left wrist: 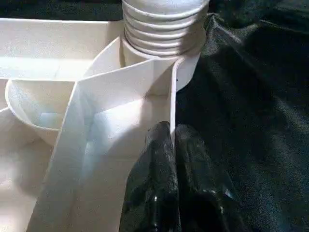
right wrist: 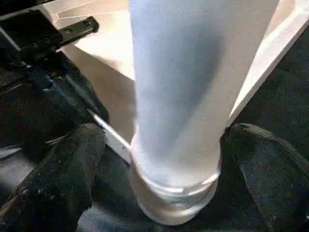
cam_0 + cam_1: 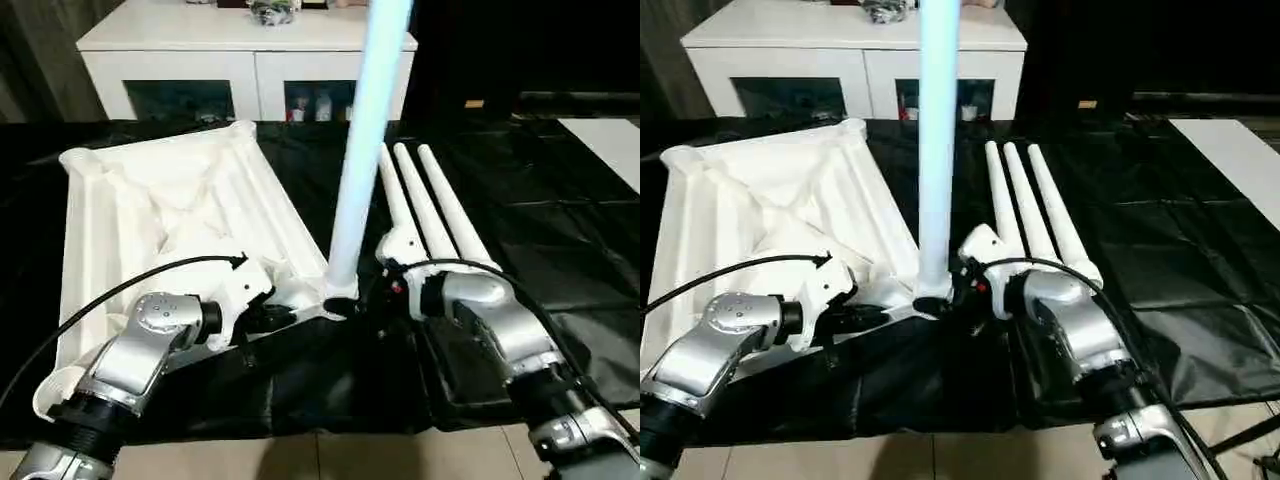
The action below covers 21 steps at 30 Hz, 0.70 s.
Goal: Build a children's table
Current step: Rotate leg to tighten
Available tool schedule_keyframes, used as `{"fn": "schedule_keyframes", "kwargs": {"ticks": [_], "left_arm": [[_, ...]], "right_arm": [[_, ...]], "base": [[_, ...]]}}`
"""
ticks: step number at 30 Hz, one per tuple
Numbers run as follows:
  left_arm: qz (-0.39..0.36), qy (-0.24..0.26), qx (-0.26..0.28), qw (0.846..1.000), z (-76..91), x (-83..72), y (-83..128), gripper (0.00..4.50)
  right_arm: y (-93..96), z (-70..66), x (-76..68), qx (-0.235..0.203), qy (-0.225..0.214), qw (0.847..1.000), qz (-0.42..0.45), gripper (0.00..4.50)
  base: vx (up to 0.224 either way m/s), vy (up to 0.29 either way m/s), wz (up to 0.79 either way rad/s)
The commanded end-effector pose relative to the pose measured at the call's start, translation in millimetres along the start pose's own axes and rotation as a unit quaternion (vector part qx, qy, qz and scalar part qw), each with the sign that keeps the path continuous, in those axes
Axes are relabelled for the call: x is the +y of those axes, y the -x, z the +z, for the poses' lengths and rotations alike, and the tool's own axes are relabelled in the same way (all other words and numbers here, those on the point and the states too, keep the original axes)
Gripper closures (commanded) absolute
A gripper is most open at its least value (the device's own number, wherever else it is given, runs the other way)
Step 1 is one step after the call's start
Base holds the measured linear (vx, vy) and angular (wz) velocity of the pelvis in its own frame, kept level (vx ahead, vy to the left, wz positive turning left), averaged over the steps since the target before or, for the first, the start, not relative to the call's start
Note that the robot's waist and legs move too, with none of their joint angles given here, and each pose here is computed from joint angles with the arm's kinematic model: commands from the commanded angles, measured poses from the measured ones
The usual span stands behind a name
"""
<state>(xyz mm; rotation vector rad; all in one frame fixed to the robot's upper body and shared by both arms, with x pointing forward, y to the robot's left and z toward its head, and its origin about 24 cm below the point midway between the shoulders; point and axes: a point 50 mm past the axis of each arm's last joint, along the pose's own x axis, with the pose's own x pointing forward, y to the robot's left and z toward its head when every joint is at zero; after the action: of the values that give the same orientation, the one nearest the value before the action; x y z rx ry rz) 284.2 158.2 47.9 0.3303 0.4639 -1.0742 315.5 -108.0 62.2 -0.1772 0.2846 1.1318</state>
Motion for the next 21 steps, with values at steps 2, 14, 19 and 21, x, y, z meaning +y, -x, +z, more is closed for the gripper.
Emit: {"fn": "schedule_keyframes", "kwargs": {"ticks": [2,14,19,21], "left_arm": [[-0.021,0.004,-0.007,1.0,0.2,-8.1,-5.2,4.48],[-0.022,0.004,-0.006,1.0,0.6,-8.5,-4.7,4.5],[-0.023,0.006,-0.003,1.0,-0.6,-8.8,-4.6,4.5],[-0.024,0.005,-0.002,1.0,-1.0,-8.9,-4.3,4.5]], "right_arm": [[-3.8,0.2,-1.7,0.007,0.013,1.0,0.0,0.0],[-13.3,-3.1,-4.4,0.01,0.012,1.0,0.003,0.8],[-14.7,-4.9,-4.7,0.011,0.009,1.0,0.004,1.24],[-15.0,-5.6,-4.9,0.012,0.009,1.0,0.004,1.4]], "base": [[0.0,0.0,0.0],[0.0,0.0,0.0],[0.0,0.0,0.0],[0.0,0.0,0.0]]}}
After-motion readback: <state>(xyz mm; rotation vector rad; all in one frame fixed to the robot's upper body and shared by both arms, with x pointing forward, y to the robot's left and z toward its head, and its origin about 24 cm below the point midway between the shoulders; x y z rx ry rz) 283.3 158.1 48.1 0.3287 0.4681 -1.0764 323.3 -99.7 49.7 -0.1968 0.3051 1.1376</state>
